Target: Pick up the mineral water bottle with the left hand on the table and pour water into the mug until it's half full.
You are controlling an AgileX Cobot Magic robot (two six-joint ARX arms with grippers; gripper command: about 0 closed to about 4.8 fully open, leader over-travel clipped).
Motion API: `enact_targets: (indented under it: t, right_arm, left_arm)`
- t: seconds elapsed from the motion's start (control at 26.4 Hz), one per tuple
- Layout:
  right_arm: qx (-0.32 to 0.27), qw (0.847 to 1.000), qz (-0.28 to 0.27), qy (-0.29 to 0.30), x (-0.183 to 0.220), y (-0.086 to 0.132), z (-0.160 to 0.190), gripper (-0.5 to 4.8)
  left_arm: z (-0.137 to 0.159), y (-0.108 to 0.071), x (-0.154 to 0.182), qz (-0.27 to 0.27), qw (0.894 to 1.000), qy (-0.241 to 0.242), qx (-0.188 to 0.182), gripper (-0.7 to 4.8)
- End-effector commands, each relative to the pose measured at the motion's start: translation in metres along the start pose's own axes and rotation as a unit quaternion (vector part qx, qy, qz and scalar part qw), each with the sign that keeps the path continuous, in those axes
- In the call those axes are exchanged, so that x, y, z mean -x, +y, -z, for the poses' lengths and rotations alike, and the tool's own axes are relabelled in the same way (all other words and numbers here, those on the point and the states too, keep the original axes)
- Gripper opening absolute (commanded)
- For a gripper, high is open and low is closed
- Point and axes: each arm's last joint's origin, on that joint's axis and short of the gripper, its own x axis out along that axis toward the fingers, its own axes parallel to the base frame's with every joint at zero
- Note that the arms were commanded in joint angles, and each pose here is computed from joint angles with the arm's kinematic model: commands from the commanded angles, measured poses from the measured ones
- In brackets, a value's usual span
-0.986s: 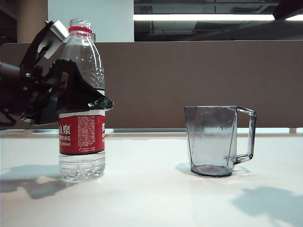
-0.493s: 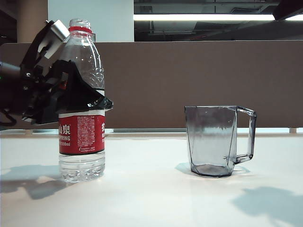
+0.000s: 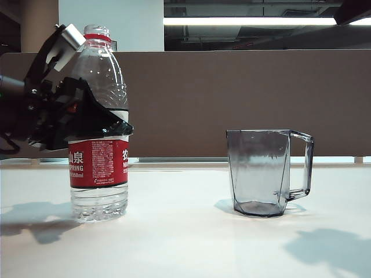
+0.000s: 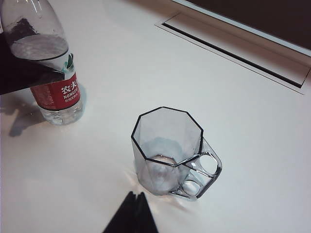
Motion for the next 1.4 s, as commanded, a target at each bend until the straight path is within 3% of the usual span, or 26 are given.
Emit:
enact_targets:
  t: [0.04,0.49,0.72,0.99,1.1,1.4]
  right_arm:
    - [-0.003,1.000,-0.002,-0.008,0.001,0.000,-0.002,-0.05]
    - [-0.003,1.000,-0.002,-0.008,0.001,0.000,-0.002,-0.05]
    - [-0.003,1.000,-0.002,-0.008,0.001,0.000,-0.002,-0.05]
    - [-0.003,1.000,-0.002,-0.008,0.001,0.000,-0.002,-0.05]
    - [-0.003,1.000,-0.002,-0.008,0.001,0.000,-0.002,-0.05]
    - [-0.003,1.000,-0.002,-0.008,0.001,0.000,-0.002,-0.05]
  left_arm:
    - [-0.002,0.000,0.000,0.000,1.000,-0.007,-0.002,2.72]
    - [-0.027,0.006,-0.012,-0.021,0.999,-0.036,-0.004,2.72]
    - [-0.047,0.012,-0.028,-0.047,0.999,0.000,-0.010,2.72]
    - [-0.067,-0.007,-0.047,-0.081,0.994,0.029,-0.072,2.72]
    - [-0.078,-0.022,-0.057,-0.129,0.985,0.061,-0.096,2.72]
    - [-0.085,-0.038,-0.067,-0.135,0.975,0.075,-0.159,2.72]
